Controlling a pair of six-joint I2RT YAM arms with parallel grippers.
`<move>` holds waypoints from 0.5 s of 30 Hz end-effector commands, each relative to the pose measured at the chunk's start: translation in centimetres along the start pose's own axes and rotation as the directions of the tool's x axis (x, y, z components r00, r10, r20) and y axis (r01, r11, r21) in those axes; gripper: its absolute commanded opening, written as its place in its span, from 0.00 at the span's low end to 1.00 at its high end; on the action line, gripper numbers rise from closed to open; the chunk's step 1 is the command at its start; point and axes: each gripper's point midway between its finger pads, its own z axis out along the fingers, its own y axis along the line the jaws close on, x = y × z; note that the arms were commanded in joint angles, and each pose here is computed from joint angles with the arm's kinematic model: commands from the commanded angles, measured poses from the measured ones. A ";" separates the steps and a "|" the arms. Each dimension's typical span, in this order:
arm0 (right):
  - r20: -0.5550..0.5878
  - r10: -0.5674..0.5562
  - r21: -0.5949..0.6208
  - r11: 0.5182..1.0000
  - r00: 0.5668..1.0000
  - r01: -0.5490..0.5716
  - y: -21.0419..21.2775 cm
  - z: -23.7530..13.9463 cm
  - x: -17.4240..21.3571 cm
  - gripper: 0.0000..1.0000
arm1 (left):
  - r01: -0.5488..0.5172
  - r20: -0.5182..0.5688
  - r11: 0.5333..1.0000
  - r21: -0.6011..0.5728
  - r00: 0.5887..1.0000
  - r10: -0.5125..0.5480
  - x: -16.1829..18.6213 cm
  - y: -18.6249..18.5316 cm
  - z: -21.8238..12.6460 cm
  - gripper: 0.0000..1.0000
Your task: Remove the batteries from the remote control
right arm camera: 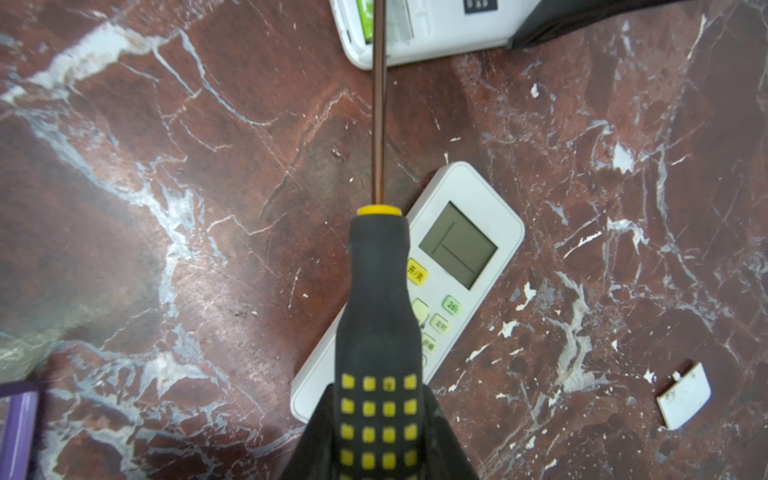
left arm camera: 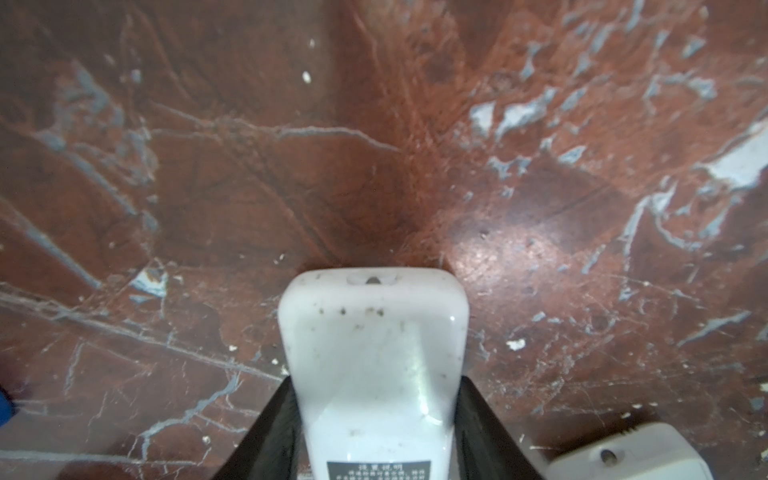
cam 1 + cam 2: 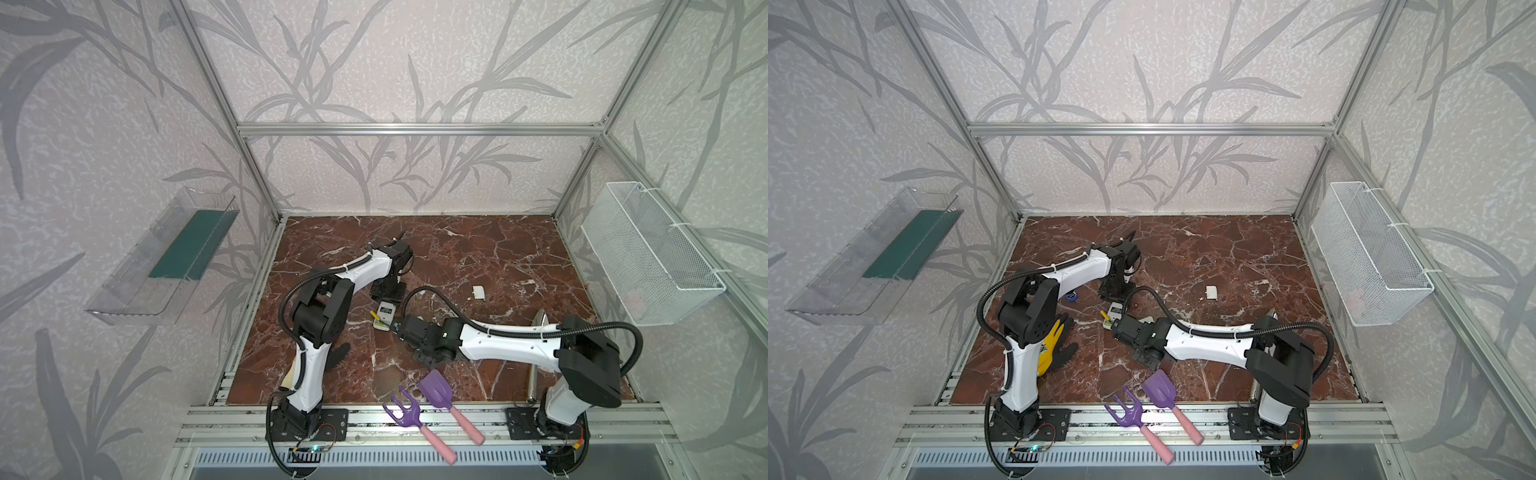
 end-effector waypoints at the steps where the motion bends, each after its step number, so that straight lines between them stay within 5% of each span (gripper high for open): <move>1: 0.045 0.016 0.015 1.000 0.999 -0.016 -0.5 -0.3 -1.8 0.00 | -0.029 0.038 0.995 0.099 0.999 0.025 -1.8 -2.7 5.3 0.46; 8: 0.032 0.004 0.000 1.000 0.999 -0.004 -0.1 0.5 -1.9 0.00 | -0.030 0.039 0.995 0.093 0.999 0.026 -1.9 -2.6 5.3 0.46; 15: 0.194 -0.014 -0.227 0.972 0.981 0.058 4.1 -1.0 -5.6 0.00 | -0.028 0.040 0.995 0.094 0.999 0.024 -1.9 -2.6 5.2 0.46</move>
